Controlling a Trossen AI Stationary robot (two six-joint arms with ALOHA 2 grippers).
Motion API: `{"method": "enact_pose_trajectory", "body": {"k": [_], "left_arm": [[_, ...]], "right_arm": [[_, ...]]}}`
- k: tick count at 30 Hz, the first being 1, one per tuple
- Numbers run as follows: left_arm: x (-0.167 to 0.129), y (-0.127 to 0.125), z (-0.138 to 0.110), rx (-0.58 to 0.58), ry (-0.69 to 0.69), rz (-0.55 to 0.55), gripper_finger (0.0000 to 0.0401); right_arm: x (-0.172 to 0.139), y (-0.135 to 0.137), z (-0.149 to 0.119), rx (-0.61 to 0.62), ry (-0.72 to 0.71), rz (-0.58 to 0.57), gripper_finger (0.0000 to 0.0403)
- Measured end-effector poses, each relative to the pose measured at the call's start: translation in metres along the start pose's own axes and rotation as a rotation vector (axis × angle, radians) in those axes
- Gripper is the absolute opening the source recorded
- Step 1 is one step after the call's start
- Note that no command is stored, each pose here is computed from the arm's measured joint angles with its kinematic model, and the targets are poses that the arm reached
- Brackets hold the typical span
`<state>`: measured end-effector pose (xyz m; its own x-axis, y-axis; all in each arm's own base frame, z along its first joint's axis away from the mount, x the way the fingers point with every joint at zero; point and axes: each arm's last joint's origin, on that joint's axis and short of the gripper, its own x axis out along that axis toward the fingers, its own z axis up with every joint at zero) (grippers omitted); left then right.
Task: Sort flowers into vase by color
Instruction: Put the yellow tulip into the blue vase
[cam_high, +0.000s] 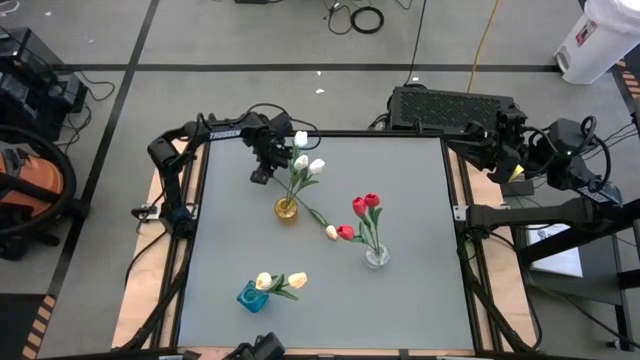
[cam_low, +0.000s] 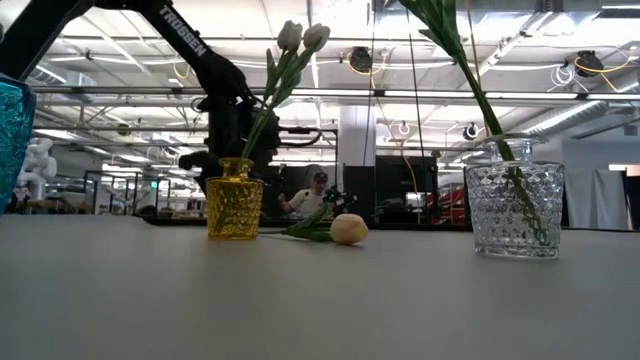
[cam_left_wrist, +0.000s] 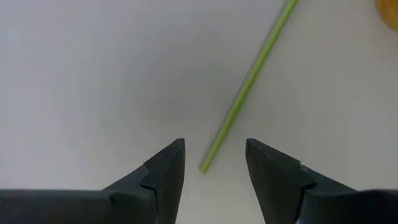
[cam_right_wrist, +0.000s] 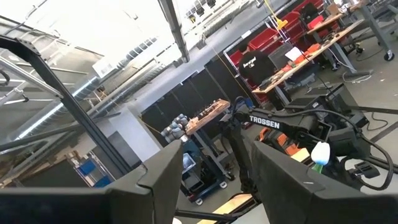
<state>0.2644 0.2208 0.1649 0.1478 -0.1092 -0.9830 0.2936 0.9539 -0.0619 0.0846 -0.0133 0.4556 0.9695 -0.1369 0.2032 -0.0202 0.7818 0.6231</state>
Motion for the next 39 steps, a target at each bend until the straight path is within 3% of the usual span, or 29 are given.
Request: {"method": "enact_pose_trajectory", "body": {"k": [8,20,39], "left_arm": [[0.011,-0.007,-0.004,-0.023,0.021,-0.027,0.0175],[0.014,-0.008,0.011,0.029,-0.023,0.037,0.0175],[0.019,-0.014,0.019,0.029,-0.016,0.021,0.0175]], "right_arm": [[0.000,0.000,0.000,0.000,0.000,0.000,0.0183],[0.000,0.000,0.000,0.030,0.000,0.000,0.0183],[0.000,0.000,0.000,0.053,0.000,0.000,0.0183]]}}
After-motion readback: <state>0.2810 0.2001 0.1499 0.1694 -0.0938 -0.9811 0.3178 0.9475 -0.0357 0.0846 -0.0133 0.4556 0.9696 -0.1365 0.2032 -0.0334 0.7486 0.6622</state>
